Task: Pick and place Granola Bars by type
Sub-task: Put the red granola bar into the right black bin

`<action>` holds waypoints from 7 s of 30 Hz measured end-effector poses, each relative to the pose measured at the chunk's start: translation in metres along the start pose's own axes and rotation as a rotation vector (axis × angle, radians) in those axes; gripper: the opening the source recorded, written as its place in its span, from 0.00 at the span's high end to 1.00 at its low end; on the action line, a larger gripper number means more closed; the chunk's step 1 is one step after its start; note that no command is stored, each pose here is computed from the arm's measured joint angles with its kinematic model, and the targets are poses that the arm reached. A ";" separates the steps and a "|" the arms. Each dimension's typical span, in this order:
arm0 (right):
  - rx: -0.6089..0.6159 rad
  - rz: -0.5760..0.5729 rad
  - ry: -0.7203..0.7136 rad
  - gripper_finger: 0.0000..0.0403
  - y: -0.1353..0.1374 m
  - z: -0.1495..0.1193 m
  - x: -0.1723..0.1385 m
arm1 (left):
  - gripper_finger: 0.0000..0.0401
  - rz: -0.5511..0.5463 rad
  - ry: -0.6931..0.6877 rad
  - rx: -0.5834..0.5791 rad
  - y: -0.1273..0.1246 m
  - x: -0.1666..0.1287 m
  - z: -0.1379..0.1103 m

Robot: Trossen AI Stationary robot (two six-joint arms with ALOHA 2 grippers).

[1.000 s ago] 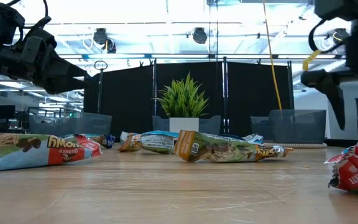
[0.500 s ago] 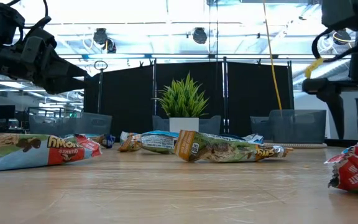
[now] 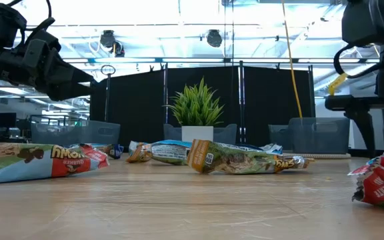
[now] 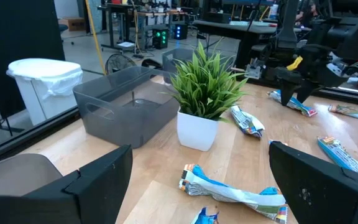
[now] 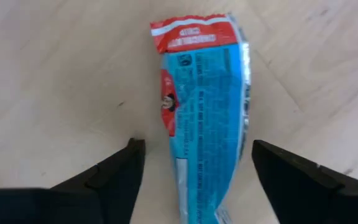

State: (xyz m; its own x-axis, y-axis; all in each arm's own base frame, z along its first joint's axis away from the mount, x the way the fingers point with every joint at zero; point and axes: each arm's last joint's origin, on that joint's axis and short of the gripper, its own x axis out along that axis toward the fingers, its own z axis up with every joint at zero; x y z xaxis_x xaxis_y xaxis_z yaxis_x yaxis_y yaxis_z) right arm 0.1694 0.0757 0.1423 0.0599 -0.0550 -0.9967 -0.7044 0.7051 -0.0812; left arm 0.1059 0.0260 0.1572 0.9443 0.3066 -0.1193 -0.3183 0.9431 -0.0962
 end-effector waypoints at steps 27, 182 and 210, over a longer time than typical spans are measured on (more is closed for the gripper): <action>0.113 0.005 0.031 0.97 -0.008 0.013 -0.037 | 0.07 -0.001 -0.003 0.000 0.000 0.000 0.000; 1.159 -0.524 0.129 0.32 -0.124 -0.159 -0.176 | 0.07 0.000 -0.003 0.000 0.000 0.000 0.000; 1.162 -0.124 -0.141 0.36 -0.078 -0.031 -0.173 | 0.07 0.000 -0.003 0.000 0.000 0.000 0.000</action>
State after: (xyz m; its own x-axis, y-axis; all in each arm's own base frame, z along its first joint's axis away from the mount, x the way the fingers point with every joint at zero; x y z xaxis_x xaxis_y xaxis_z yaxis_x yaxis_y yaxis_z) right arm 0.1917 0.0085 0.3205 0.2121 -0.1411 -0.9670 0.3749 0.9255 -0.0528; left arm 0.1059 0.0260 0.1575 0.9447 0.3067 -0.1160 -0.3180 0.9432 -0.0965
